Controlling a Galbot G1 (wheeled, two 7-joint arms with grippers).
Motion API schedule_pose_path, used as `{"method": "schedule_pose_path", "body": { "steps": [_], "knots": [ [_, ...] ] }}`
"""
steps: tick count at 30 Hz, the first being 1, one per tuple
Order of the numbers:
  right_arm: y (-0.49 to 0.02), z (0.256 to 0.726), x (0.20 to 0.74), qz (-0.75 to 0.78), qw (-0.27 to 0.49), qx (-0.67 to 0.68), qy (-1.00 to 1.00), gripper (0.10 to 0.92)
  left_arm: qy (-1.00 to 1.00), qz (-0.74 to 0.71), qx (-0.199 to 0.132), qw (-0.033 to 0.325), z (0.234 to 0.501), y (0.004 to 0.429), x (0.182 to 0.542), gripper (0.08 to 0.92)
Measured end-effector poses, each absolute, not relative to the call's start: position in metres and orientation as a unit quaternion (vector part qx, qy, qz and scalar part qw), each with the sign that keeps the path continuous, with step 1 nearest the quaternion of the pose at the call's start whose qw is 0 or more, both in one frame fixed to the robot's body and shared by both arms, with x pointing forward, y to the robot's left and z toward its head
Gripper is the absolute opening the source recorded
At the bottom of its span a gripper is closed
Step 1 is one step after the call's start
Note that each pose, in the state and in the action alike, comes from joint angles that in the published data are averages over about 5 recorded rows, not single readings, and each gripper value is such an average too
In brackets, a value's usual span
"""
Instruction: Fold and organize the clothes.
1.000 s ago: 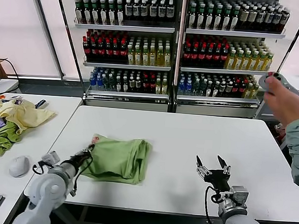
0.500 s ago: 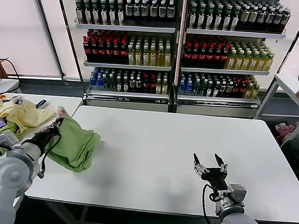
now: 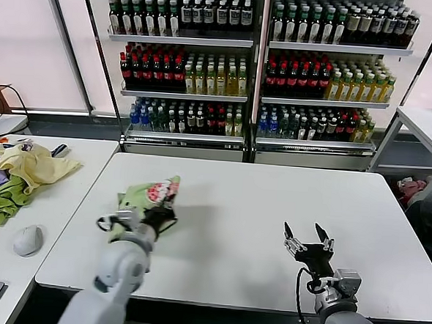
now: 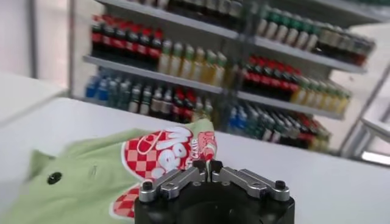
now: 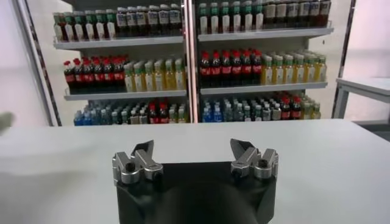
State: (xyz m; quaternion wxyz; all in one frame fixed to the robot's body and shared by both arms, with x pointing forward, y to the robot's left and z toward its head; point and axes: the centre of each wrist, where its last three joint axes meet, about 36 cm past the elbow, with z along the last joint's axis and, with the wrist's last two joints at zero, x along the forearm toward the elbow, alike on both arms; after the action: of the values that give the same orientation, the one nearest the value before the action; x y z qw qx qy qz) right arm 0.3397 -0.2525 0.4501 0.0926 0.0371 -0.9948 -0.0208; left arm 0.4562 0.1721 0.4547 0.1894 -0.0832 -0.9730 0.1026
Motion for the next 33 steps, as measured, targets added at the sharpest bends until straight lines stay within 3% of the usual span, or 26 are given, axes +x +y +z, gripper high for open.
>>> {"method": "schedule_pose_path", "body": {
  "steps": [10, 13, 26, 29, 33],
  "knots": [
    [-0.255, 0.452, 0.342, -0.022, 0.087, 0.031, -0.995, 0.823, -0.972, 0.036, -0.134, 0.192, 0.426, 0.049, 0.478, 0.103],
    [-0.256, 0.453, 0.344, -0.021, 0.088, 0.029, -0.995, 0.823, -0.972, 0.012, -0.149, 0.183, 0.42, 0.023, 0.48, 0.151],
    [-0.251, 0.451, 0.357, -0.019, 0.092, 0.031, -0.995, 0.823, -0.97, 0.026, -0.213, 0.114, 0.415, -0.019, 0.468, 0.521],
    [-0.244, 0.45, 0.363, -0.018, 0.096, 0.034, -0.995, 0.823, -0.972, 0.043, -0.212, 0.096, 0.418, -0.012, 0.464, 0.608],
    [-0.227, 0.446, 0.376, -0.015, 0.107, 0.04, -0.993, 0.823, -0.978, 0.054, -0.186, 0.073, 0.42, 0.014, 0.46, 0.728]
  ]
}}
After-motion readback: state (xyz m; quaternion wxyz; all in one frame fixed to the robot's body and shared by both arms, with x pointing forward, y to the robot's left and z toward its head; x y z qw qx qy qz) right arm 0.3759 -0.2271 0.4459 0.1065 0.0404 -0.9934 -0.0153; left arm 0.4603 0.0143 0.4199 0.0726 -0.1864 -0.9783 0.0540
